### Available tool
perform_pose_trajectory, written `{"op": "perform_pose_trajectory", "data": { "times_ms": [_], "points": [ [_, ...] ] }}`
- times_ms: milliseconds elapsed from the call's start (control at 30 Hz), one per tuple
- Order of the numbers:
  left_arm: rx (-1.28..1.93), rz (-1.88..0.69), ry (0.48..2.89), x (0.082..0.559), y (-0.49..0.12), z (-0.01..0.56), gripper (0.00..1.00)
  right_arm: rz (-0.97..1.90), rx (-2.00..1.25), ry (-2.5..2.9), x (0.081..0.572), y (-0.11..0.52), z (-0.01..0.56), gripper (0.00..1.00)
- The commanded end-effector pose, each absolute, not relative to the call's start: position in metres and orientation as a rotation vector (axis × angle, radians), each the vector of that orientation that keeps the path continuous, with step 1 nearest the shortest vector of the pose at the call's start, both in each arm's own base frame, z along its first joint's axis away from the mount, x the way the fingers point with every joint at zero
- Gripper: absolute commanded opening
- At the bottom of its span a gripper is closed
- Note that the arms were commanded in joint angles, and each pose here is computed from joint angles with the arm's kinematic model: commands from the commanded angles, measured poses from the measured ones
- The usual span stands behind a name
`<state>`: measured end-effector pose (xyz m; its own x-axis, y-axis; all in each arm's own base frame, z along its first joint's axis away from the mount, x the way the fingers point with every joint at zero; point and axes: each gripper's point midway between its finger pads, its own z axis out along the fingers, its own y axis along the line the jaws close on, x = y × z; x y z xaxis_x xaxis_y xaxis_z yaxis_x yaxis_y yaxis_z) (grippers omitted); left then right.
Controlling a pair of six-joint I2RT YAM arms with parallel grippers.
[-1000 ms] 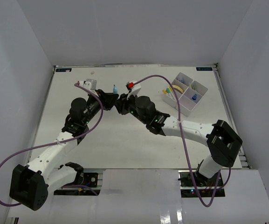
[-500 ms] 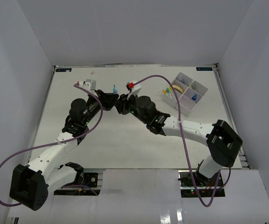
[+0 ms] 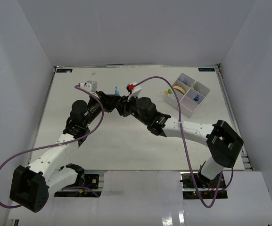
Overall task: Sort the stationery into containers
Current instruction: Pick up the pen from the center of the board.
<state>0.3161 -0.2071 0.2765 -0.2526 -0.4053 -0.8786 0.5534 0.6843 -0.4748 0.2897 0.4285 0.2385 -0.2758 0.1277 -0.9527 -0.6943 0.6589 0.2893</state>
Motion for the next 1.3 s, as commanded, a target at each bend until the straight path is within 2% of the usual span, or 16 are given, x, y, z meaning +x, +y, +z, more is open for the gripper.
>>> {"op": "perform_pose_trajectory", "data": {
  "times_ms": [0,100,167,267,333,500,533,600,633,700,733,767,1000,1267],
  "points": [
    [0.240,-1.049,1.649,0.288,-0.231,0.260,0.00,0.948,-0.364,1.458,0.297,0.437,0.314,0.35],
    [0.245,-1.057,1.647,0.287,-0.232,0.262,0.01,0.928,-0.352,1.455,0.299,0.430,0.315,0.26],
    [0.247,-1.059,1.650,0.286,-0.232,0.261,0.08,0.924,-0.342,1.452,0.300,0.426,0.315,0.17],
    [0.243,-1.052,1.663,0.287,-0.232,0.258,0.17,0.915,-0.327,1.454,0.301,0.416,0.314,0.10],
    [0.241,-1.044,1.665,0.289,-0.231,0.259,0.25,0.907,-0.312,1.461,0.303,0.408,0.312,0.08],
    [0.235,-1.020,1.677,0.291,-0.229,0.257,0.38,0.884,-0.278,1.480,0.307,0.389,0.305,0.08],
    [0.230,-1.007,1.680,0.292,-0.227,0.257,0.48,0.866,-0.275,1.496,0.308,0.384,0.296,0.08],
    [0.222,-0.997,1.673,0.292,-0.225,0.261,0.61,0.844,-0.259,1.499,0.310,0.372,0.294,0.08],
    [0.221,-0.973,1.667,0.293,-0.222,0.262,0.70,0.822,-0.254,1.522,0.310,0.365,0.282,0.08],
    [0.210,-0.936,1.650,0.295,-0.216,0.269,0.82,0.791,-0.227,1.532,0.313,0.350,0.276,0.08],
    [0.188,-0.895,1.655,0.300,-0.210,0.269,0.92,0.759,-0.208,1.558,0.316,0.339,0.263,0.08],
    [0.180,-0.878,1.656,0.301,-0.208,0.270,0.96,0.757,-0.196,1.556,0.315,0.331,0.263,0.08],
    [0.118,-0.706,1.768,0.323,-0.191,0.254,0.98,0.616,-0.164,1.574,0.315,0.274,0.247,0.08],
    [-0.074,-0.325,2.318,0.361,-0.167,0.141,0.98,0.509,-0.188,1.531,0.304,0.228,0.248,0.08]
  ]
}}
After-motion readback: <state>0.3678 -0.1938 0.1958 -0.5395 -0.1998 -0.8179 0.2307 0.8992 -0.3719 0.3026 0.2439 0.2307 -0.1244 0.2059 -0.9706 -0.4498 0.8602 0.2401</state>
